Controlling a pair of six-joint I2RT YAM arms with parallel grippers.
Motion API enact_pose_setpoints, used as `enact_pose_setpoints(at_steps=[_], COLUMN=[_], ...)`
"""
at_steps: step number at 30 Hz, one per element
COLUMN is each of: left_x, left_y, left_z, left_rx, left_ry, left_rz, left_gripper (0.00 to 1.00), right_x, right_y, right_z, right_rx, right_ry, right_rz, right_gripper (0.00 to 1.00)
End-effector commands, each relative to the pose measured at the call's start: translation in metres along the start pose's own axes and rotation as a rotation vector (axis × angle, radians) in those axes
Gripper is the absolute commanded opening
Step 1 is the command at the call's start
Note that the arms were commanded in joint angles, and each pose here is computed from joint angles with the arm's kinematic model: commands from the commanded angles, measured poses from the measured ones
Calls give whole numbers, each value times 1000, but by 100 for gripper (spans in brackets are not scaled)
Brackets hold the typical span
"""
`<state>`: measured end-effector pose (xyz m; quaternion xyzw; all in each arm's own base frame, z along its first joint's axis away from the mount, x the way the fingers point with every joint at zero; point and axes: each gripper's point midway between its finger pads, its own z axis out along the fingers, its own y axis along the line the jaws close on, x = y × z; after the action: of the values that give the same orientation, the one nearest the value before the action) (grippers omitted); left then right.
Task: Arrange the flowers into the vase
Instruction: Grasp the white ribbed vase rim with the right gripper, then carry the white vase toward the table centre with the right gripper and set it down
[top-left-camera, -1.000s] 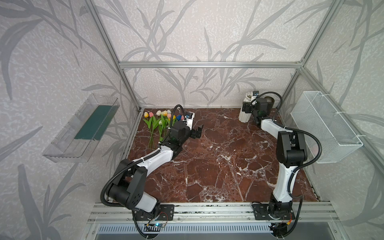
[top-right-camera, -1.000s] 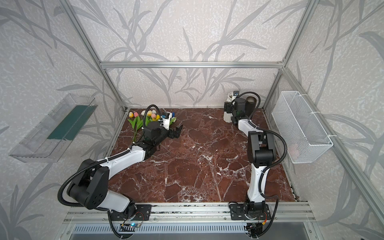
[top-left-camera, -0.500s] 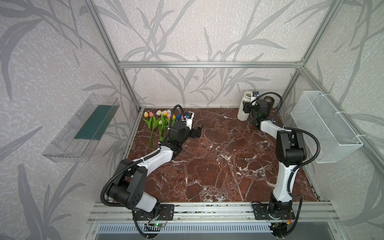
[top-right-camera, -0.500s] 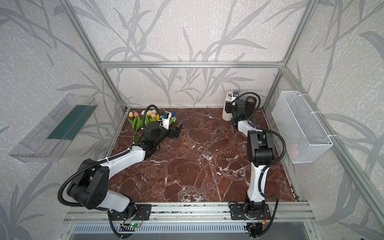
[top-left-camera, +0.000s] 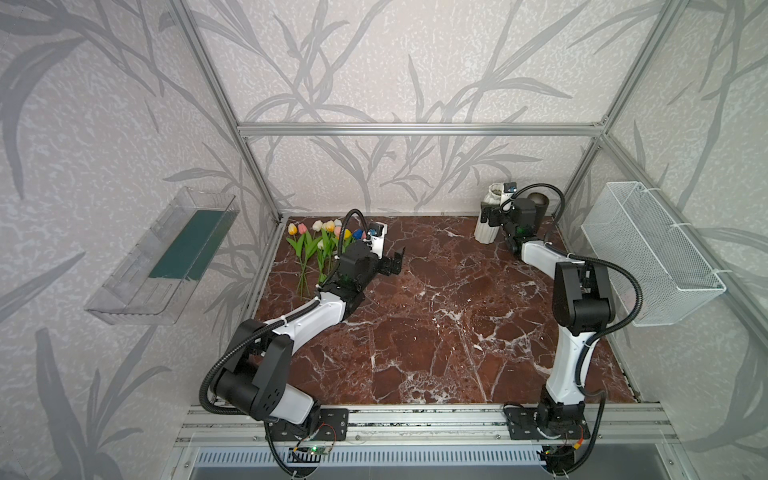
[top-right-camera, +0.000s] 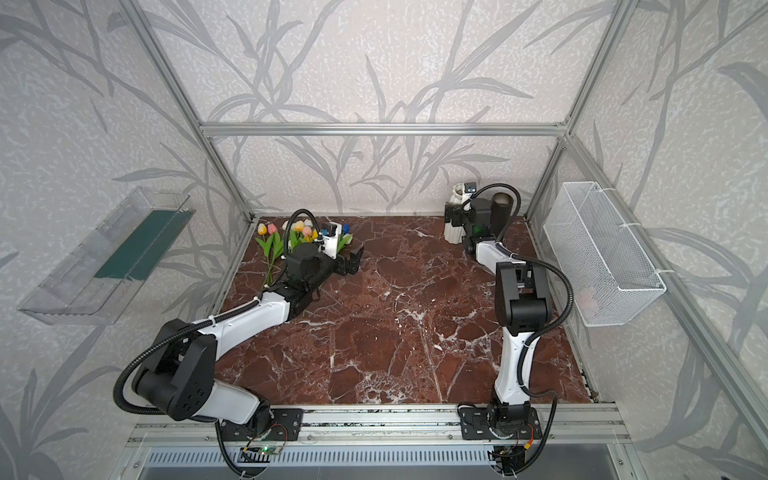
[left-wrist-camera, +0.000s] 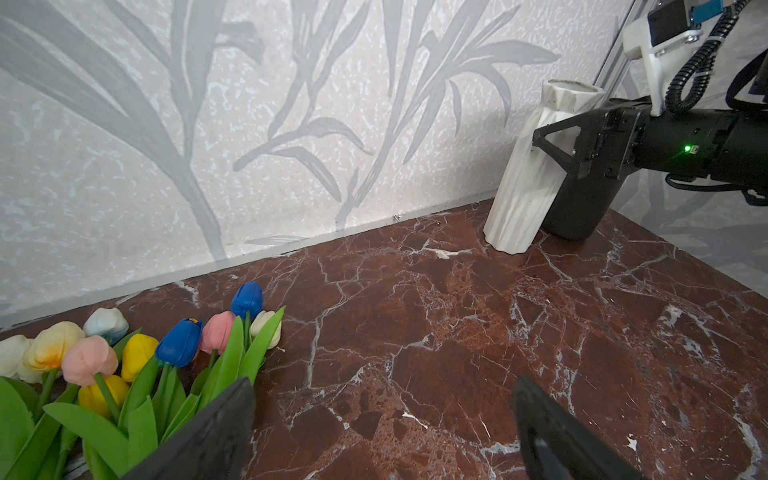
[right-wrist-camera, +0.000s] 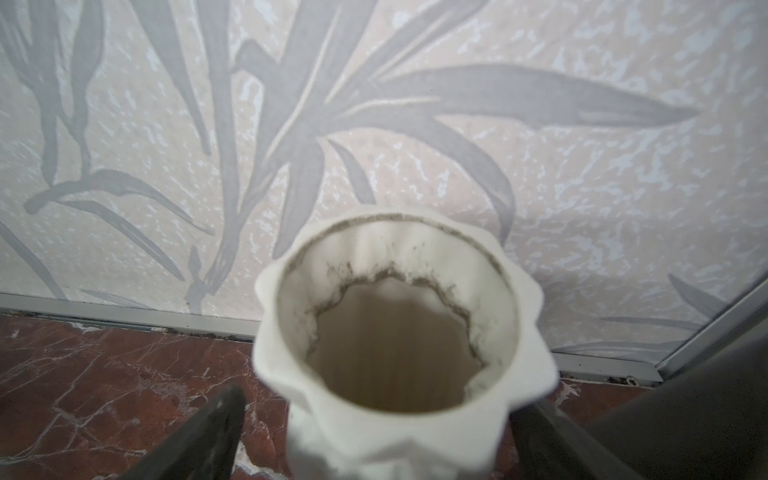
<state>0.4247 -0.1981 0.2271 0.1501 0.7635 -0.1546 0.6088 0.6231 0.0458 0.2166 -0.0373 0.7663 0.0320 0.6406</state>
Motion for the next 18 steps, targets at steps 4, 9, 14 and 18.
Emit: enact_pose_setpoints(at_steps=[4, 9, 14, 18], left_x=[-10, -7, -7, -8], left_y=[0, 0, 2, 3], left_z=[-7, -7, -8, -9], left_rx=[-10, -9, -22, -26], left_ry=[-35, -28, -27, -29], left_rz=[17, 17, 23, 24], left_gripper=[97, 96, 97, 96], right_x=[-6, -4, 0, 2], right_y=[-8, -12, -12, -8], right_z=[23, 35, 37, 33], right_rx=[37, 54, 57, 34], right_ry=[-9, -13, -24, -48], right_rz=[1, 7, -1, -6], right_gripper=[99, 99, 96, 86])
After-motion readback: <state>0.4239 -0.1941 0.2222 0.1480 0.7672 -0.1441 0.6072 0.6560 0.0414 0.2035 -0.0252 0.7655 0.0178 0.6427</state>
